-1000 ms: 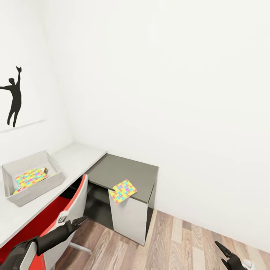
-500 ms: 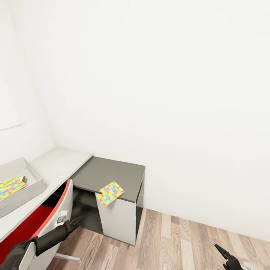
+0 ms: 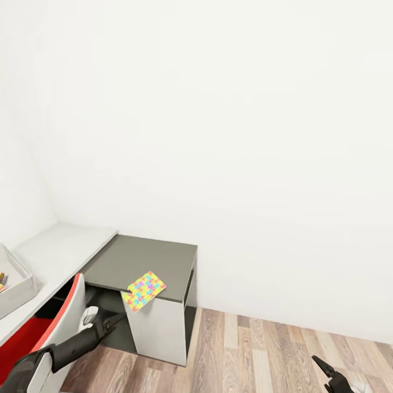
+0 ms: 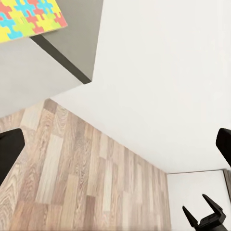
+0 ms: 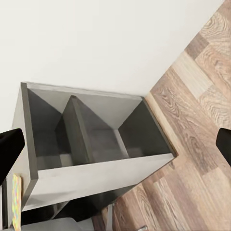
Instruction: Put all the toys in the child's room - the three board games (two on the bed and one on the table), the two jigsaw puzzles on the table, and the tennis ball on the table - inside the toy box on the table in the child's room.
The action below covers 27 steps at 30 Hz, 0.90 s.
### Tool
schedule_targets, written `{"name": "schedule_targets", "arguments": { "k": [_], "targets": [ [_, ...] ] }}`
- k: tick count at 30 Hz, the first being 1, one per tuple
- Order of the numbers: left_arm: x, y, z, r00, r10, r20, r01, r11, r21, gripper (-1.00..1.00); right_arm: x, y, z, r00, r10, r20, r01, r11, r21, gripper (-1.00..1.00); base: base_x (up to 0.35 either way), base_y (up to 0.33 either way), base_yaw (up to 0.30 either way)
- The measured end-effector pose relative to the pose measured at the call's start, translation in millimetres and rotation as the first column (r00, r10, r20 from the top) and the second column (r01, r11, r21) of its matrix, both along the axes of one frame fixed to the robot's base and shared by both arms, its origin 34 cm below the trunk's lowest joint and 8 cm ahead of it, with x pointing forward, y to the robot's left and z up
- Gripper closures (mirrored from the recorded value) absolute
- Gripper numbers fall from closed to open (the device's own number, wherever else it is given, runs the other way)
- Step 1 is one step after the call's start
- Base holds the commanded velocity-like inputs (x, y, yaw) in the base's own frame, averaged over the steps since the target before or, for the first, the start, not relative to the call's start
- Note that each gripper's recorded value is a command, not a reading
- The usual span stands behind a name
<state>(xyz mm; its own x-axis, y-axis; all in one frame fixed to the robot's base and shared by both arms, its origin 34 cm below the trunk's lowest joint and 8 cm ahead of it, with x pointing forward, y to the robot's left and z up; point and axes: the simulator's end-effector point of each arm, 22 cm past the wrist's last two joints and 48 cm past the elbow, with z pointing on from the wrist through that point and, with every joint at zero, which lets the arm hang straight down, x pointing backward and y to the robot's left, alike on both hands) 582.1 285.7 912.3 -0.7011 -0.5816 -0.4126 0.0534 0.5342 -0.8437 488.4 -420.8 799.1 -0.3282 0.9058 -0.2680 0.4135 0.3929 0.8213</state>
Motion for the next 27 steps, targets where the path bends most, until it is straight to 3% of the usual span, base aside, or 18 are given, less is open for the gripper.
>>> {"name": "schedule_targets", "arguments": {
  "k": [10,27],
  "targets": [
    [0.5,0.0,2.1,1.0,0.0,0.005,0.0,1.0,0.0,-1.0,1.1,0.0,1.8,1.0,0.0,0.005,0.0,1.0,-0.001,-1.0,0.059,0.057,-0.121],
    [0.5,-0.4,2.1,1.0,0.0,0.005,0.0,1.0,0.0,-1.0,1.7,-0.3,2.5,1.0,0.0,0.007,0.0,1.0,-0.004,-1.0,0.107,0.012,-0.009]
  ]
}}
